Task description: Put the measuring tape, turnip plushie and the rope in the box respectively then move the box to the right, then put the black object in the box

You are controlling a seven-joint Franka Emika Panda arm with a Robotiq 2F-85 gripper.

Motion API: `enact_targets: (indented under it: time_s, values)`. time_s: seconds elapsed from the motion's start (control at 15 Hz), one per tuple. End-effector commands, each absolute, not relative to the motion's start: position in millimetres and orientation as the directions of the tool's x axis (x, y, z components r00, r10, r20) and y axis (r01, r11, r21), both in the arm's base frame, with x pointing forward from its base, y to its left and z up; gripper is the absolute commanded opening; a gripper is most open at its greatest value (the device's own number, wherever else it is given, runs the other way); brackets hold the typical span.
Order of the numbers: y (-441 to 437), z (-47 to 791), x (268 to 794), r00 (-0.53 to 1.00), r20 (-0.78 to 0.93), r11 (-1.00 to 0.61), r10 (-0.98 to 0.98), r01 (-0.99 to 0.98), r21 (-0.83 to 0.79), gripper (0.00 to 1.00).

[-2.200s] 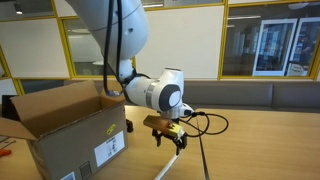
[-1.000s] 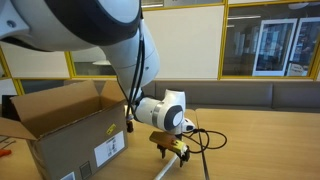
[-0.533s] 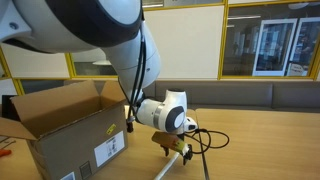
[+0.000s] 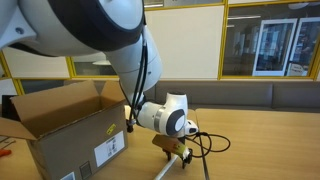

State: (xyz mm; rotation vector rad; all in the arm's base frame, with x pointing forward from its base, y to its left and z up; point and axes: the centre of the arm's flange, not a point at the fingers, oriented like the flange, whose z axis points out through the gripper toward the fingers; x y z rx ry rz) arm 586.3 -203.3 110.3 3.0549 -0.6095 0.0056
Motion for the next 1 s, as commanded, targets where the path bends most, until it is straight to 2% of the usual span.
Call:
enact_targets:
  time_s: [0.0, 0.27, 0.33, 0.53, 0.67, 0.93]
  values:
    - [-204.3, 110.9, 590.0, 0.918, 0.036, -0.917, -0.396, -0.397, 0.038, 0.49]
    - [-203.4, 112.8, 591.4, 0.916, 0.041, -0.916, -0.398, -0.400, 0.039, 0.20]
    - [-202.4, 113.8, 592.1, 0.917, 0.042, -0.916, -0.398, -0.399, 0.039, 0.16]
    - [-201.3, 118.4, 590.2, 0.915, 0.048, -0.914, -0.400, -0.402, 0.047, 0.10]
    - [-202.8, 124.1, 585.8, 0.910, 0.052, -0.909, -0.411, -0.413, 0.051, 0.15]
    - [-212.4, 151.3, 559.1, 0.879, 0.074, -0.876, -0.471, -0.476, 0.072, 0.16]
